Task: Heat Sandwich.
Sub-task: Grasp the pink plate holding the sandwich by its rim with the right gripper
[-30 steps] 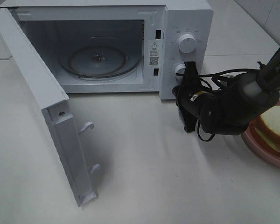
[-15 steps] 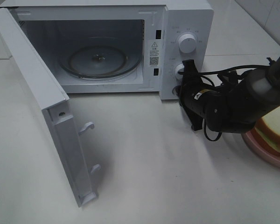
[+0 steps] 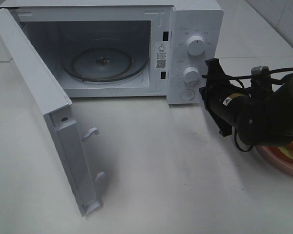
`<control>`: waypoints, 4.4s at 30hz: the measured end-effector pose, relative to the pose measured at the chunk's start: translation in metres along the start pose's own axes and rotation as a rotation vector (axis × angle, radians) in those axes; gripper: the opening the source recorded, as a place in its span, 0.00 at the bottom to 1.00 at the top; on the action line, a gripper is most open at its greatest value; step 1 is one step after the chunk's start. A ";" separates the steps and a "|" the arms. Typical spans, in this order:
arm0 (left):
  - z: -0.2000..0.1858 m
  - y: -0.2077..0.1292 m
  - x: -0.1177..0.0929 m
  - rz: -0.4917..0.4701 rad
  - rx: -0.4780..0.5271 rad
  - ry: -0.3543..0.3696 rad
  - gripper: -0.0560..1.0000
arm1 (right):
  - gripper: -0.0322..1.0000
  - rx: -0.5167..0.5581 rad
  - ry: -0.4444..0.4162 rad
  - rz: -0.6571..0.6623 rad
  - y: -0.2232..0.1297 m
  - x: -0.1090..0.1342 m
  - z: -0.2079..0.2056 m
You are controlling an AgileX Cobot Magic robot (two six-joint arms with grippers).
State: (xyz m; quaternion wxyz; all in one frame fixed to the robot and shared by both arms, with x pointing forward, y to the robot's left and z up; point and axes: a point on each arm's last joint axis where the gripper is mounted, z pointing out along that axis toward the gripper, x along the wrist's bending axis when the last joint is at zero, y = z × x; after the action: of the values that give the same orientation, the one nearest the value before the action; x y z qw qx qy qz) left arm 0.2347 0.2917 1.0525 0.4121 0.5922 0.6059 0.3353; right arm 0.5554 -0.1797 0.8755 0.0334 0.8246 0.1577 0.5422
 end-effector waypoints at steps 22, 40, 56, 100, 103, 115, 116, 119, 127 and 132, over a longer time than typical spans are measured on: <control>0.000 0.000 0.000 0.000 0.000 0.000 0.77 | 0.04 0.045 0.109 -0.619 0.020 0.053 -0.076; 0.000 0.000 0.000 0.000 0.000 0.000 0.77 | 0.08 0.481 0.003 -1.224 0.013 0.096 -0.115; 0.000 0.000 0.000 0.000 0.000 0.000 0.77 | 0.67 0.715 -0.203 -1.381 0.021 0.115 -0.131; 0.000 0.000 0.000 0.000 0.000 0.000 0.77 | 0.75 0.790 -0.602 -1.132 0.091 0.064 -0.100; 0.000 0.000 0.000 0.000 0.000 0.000 0.77 | 0.74 0.802 -0.627 -1.129 0.089 0.055 -0.089; 0.000 0.000 0.000 0.000 0.000 0.000 0.77 | 0.72 0.809 -0.707 -1.178 0.085 0.037 -0.069; 0.000 0.000 0.000 0.000 0.000 0.000 0.77 | 0.72 0.802 -0.700 -1.189 0.080 0.038 -0.069; 0.000 0.000 0.000 0.000 0.000 0.000 0.77 | 0.71 0.796 -0.687 -1.204 0.077 0.039 -0.068; 0.000 0.000 0.000 0.000 0.000 0.000 0.77 | 0.71 0.780 -0.716 -1.198 0.077 0.035 -0.063; 0.000 0.000 0.000 0.000 0.000 0.000 0.77 | 0.71 0.794 -0.751 -1.194 0.074 0.027 -0.057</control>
State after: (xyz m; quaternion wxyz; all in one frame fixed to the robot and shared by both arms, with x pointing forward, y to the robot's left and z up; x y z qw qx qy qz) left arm 0.2347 0.2917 1.0525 0.4121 0.5922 0.6059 0.3353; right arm 0.5297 -0.2483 0.9395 0.0725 0.6787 0.7305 0.0235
